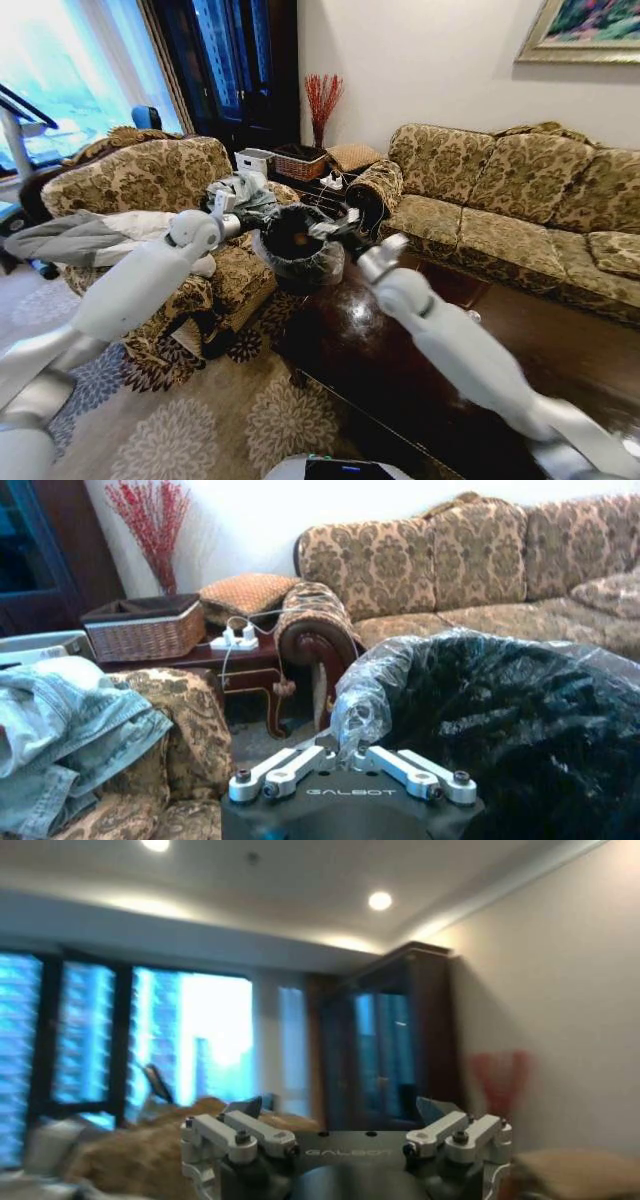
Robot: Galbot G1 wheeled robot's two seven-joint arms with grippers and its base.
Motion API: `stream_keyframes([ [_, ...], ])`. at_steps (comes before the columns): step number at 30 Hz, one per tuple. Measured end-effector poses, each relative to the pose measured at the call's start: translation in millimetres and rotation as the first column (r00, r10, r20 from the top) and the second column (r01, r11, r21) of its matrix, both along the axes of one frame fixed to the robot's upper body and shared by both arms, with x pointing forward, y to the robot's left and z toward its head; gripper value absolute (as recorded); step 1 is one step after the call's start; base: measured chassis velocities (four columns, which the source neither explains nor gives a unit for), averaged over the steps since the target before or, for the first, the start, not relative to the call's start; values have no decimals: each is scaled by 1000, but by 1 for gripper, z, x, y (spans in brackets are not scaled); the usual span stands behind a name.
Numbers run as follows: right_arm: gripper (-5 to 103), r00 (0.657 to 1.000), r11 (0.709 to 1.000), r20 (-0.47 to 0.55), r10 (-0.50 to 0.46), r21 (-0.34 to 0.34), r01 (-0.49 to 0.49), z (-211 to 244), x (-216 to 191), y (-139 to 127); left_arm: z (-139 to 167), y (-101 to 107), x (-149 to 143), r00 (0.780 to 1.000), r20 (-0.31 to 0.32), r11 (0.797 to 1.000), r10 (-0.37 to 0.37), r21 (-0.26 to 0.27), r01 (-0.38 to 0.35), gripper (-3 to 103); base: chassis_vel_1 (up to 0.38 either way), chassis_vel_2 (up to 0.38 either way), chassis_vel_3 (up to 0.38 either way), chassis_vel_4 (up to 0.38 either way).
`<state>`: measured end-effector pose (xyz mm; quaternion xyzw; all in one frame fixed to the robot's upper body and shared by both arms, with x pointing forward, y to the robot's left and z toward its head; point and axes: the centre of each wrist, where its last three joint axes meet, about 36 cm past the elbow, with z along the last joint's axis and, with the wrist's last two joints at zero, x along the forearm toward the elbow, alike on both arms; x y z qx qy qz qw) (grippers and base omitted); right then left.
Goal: Move to the front of the table and place the trash on the table into the trash bin.
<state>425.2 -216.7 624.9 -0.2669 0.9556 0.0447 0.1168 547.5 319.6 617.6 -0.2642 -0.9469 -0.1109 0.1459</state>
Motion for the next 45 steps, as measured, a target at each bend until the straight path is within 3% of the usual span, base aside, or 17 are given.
stream_keyframes([
  [1, 100, 997, 997, -20, -72, -43, 71, 0, -18, -20, -6, 0, -14, 1000, 26, 1000, -4, 17, 4, 3, 0, 0, 0, 0],
  [3, 100, 993, 992, -35, -114, -62, 112, -3, -26, -27, -7, -1, -22, 999, 44, 1000, -8, 18, 7, 3, 0, 0, 0, 0],
  [4, 100, 975, 973, -75, -211, -114, 201, -11, -43, -43, -6, -5, -40, 997, 77, 1000, -18, 11, 17, 3, 0, 0, 0, 0],
  [6, 100, 965, 962, -87, -247, -142, 234, -14, -49, -49, -6, -7, -47, 996, 88, 1000, -21, 8, 20, 3, 0, 0, 0, 0],
  [9, 100, 887, 879, -193, -419, -332, 343, -70, -96, -70, -15, -7, -86, 991, 132, 999, 12, -36, -8, 3, 0, 0, 0, 0],
  [10, 100, 887, 879, -193, -419, -332, 343, -70, -96, -70, -15, -7, -86, 991, 132, 999, 12, -36, -8, 3, 0, 0, 0, 0],
  [12, 100, 849, 848, -221, -479, -366, 383, -91, -118, -74, -25, -7, -106, 991, 131, 999, 22, -51, -16, 3, 0, 0, 0, 0],
  [16, 100, 818, 836, -257, -514, -364, 411, -104, -140, -74, -36, -11, -124, 988, 155, 998, 21, -63, -11, 3, 0, 0, 0, 0],
  [19, 100, 815, 839, -265, -515, -348, 418, -103, -147, -69, -45, -16, -132, 986, 163, 999, 19, -53, -10, 3, 0, 0, 0, 0],
  [27, 100, 823, 863, -291, -489, -302, 406, -106, -145, -51, -67, -26, -154, 990, 133, 998, 39, -64, -30, 3, -67, -62, 60, 50],
  [45, 100, 828, 873, -299, -474, -286, 396, -107, -147, -42, -60, -20, -180, 989, 139, 997, 55, -62, -47, 3, -258, -255, 122, 128],
])
